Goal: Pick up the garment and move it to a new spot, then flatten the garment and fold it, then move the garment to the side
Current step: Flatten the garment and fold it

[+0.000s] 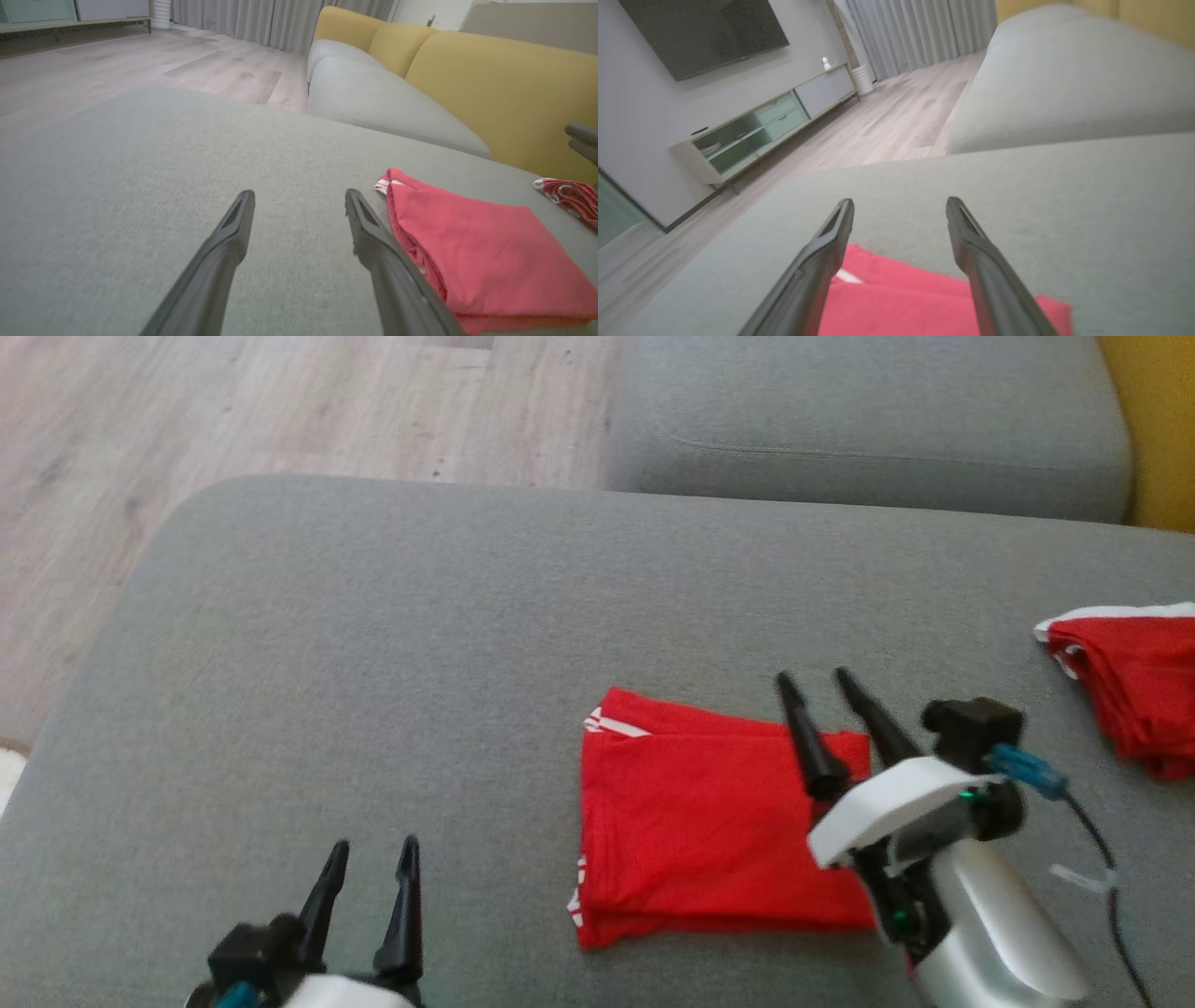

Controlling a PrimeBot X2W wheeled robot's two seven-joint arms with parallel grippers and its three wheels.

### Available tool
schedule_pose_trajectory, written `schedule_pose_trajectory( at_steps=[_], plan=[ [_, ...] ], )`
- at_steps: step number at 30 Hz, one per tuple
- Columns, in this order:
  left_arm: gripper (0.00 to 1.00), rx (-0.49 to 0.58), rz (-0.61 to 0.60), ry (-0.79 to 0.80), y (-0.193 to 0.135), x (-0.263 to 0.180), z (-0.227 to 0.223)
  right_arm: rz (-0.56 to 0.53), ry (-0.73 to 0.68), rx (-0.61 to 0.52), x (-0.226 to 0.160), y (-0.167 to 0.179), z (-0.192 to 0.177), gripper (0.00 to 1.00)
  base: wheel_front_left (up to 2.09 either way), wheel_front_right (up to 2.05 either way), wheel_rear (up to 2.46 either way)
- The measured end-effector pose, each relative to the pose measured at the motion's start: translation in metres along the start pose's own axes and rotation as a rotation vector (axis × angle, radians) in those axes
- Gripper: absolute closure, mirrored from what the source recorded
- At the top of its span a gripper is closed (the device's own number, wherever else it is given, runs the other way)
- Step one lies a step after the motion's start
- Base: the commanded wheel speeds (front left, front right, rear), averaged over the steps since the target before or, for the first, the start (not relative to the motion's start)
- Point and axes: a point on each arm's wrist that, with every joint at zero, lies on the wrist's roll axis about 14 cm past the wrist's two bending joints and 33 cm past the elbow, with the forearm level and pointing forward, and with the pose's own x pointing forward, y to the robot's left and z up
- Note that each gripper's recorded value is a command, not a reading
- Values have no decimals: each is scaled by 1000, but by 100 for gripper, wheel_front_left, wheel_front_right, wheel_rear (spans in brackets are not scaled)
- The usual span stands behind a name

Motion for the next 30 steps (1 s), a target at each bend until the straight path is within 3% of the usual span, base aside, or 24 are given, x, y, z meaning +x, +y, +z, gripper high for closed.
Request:
schedule_pose_trajectory(
  at_steps=[4,13,21,30],
  plan=[
    [0,3,-48,-40,-15,14,13,-99,-71,-46,-19,-30,17,0,0,0,0],
    [0,8,-89,-49,-29,19,12,-270,-86,-137,-83,-69,6,0,0,0,0],
    [0,-8,-71,-24,-24,11,-2,-328,-86,-120,-115,-77,-8,0,0,0,0],
    [0,-6,-50,-28,-17,8,-1,-338,-109,-119,-118,-79,-5,0,0,0,0]
  ],
)
